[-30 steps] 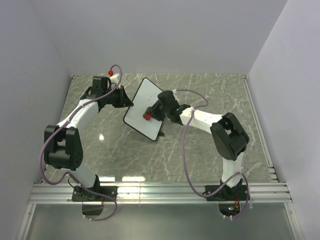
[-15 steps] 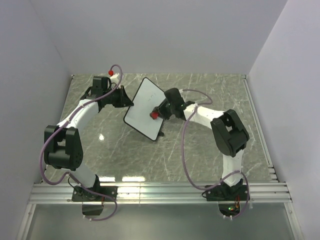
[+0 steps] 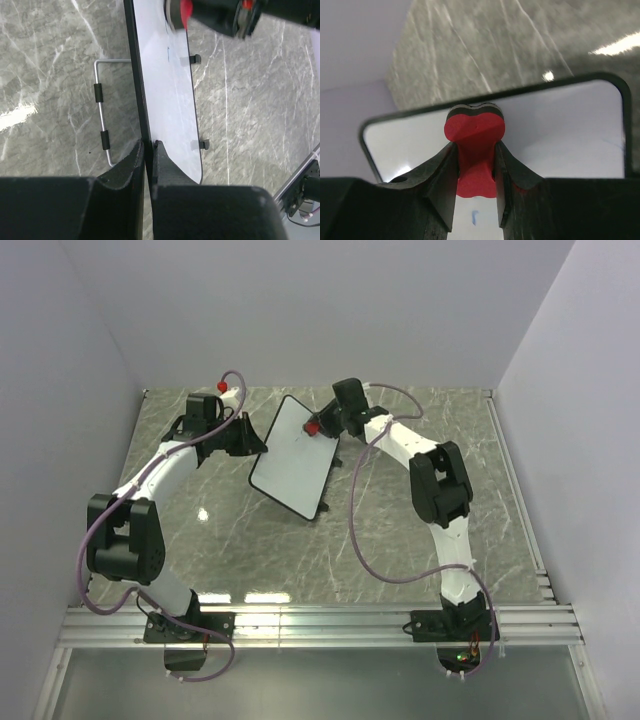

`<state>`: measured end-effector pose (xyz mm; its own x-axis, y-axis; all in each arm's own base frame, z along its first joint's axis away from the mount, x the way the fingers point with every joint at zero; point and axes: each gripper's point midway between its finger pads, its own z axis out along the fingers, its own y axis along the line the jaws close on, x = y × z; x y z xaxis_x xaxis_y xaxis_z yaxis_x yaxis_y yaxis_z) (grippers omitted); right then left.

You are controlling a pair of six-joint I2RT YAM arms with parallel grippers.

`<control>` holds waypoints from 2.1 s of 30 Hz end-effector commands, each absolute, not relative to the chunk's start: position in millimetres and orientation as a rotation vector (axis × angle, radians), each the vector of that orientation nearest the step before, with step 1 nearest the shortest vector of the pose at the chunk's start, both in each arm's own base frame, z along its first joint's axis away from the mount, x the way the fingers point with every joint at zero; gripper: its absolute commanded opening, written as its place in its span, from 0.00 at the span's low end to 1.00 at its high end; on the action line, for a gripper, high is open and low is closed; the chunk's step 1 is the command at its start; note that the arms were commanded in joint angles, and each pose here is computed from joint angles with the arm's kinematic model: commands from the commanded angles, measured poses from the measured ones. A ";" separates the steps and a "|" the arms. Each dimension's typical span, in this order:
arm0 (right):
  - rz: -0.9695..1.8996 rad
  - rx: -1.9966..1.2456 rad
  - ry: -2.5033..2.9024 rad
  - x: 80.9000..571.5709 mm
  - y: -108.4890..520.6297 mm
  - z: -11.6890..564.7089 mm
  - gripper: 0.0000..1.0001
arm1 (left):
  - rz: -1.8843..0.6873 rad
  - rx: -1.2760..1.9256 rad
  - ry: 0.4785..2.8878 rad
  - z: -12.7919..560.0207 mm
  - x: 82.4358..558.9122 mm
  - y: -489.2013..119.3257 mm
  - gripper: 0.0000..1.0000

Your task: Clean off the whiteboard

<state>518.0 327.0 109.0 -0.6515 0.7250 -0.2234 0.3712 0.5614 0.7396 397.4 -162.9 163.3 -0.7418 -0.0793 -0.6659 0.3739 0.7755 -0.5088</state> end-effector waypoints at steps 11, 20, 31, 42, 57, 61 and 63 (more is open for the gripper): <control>1.012 0.892 2.252 511.5 367.4 112.1 0.00 | -0.906 0.322 2.373 141.8 353.5 -181.6 0.00; 1.062 0.821 2.366 427.8 408.0 84.4 0.00 | -0.918 0.324 2.373 139.7 354.9 -183.2 0.00; 1.029 0.793 2.343 444.8 411.4 105.2 0.00 | -0.910 0.328 2.367 141.4 352.8 -182.4 0.00; 0.803 0.925 2.327 504.7 328.8 72.7 0.00 | -0.903 0.323 2.354 143.3 347.3 -180.6 0.00; 0.782 0.943 2.272 555.8 317.7 75.6 0.00 | -0.887 0.341 2.364 143.7 342.9 -182.8 0.00; 0.833 0.915 2.263 545.9 334.1 88.0 0.00 | -0.882 0.348 2.369 143.3 342.8 -183.7 0.00; 0.854 0.896 2.270 532.5 344.6 90.5 0.00 | -0.881 0.348 2.374 143.9 343.2 -184.2 0.00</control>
